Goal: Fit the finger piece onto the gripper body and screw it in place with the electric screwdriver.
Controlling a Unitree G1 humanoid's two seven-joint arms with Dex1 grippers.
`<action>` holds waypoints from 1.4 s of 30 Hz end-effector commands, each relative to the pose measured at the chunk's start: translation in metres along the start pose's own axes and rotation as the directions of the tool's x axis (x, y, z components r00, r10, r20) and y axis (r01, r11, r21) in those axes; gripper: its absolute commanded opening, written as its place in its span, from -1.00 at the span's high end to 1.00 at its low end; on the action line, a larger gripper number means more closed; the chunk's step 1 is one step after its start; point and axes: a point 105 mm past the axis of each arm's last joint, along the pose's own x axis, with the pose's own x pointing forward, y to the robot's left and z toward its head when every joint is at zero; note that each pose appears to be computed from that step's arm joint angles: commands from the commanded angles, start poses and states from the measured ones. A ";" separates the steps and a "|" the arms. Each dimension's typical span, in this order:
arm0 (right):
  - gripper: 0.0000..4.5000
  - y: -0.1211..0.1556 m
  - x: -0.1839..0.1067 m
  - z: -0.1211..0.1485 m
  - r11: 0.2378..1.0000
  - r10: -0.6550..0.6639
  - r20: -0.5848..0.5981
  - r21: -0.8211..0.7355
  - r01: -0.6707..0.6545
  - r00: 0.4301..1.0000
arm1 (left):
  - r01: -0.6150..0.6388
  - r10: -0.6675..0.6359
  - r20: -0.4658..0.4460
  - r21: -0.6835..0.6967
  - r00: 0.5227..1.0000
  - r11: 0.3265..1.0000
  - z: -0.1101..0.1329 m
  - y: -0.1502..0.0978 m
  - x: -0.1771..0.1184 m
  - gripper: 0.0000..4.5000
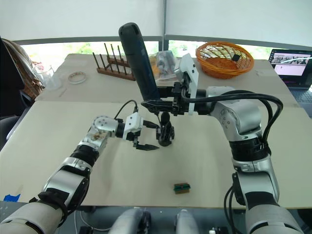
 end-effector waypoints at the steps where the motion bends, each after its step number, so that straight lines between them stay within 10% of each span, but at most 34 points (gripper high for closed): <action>1: 0.14 0.005 -0.006 0.024 0.997 0.006 0.067 -0.082 -0.001 0.998 | -0.002 0.001 0.015 0.043 1.000 0.999 0.010 0.004 0.001 -1.00; 42: 0.14 0.006 -0.006 0.022 0.996 0.003 0.061 -0.094 0.003 0.998 | -0.007 0.007 0.009 0.042 1.000 0.999 0.010 0.006 0.000 -1.00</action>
